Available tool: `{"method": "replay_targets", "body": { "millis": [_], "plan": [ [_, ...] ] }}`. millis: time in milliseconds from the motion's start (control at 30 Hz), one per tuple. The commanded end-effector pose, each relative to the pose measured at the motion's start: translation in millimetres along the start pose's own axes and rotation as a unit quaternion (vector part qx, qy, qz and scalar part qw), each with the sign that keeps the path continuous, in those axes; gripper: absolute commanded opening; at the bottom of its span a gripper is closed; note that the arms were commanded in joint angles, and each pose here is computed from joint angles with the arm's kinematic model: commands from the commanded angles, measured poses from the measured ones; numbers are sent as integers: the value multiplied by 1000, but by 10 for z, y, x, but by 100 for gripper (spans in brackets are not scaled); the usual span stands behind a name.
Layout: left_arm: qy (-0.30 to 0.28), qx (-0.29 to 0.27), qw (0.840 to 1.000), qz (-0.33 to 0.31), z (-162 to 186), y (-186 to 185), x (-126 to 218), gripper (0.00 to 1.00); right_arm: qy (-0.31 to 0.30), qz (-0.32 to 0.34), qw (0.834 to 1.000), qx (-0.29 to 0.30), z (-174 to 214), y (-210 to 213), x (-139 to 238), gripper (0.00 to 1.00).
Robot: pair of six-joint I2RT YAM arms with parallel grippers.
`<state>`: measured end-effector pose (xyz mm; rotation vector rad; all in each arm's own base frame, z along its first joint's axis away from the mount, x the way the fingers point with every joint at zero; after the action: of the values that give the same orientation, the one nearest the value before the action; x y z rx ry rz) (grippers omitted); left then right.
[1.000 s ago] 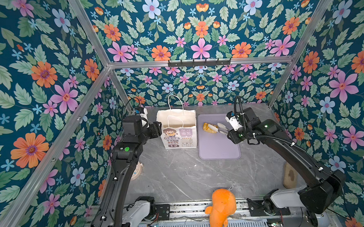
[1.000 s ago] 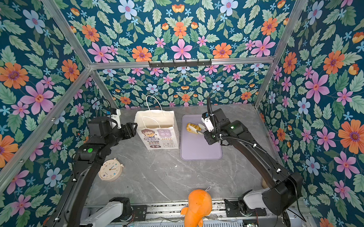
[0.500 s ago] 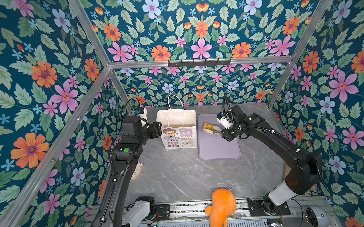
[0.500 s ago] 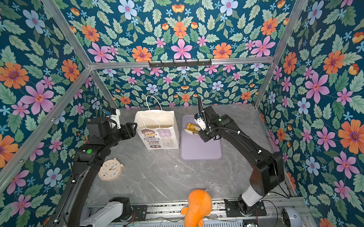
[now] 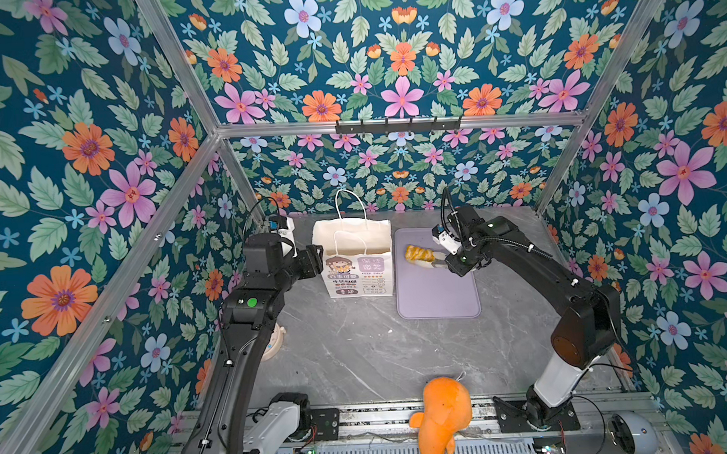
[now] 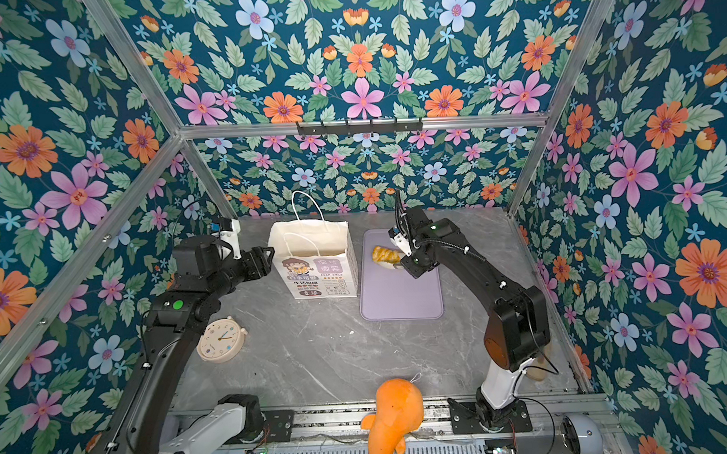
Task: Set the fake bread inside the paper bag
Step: 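Lower the open tongs around the braided yellow pastry with the right gripper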
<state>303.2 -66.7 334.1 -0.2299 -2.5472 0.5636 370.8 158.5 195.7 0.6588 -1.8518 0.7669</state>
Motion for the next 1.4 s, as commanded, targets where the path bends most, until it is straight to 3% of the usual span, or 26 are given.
{"method": "replay_targets", "body": {
  "millis": [0,333,767,1367],
  "plan": [
    [-5,-2,1000,-5,-6,20,9,68,6,0,1000,20,-20,-88,-21,43],
    [-5,-2,1000,-7,3,28,12,68,1,-8,998,63,-162,-159,-135,43],
    [-4,-2,1000,-7,12,33,11,68,29,-1,998,62,-164,-272,-240,45],
    [-2,1,1000,-2,17,15,10,68,-24,0,998,66,-267,-247,121,45]
  ]
}}
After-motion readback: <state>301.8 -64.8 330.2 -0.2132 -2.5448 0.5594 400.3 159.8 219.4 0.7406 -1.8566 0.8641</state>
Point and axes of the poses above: each gripper's point midway between its finger pads, its own x axis back along the fingers, its own y axis along the line the jaws close on, z = x × y, the point moved 2 cm from there along x, back along the fingers, and after that the axes turned 9 degrees about x, right-handed, at the moved point
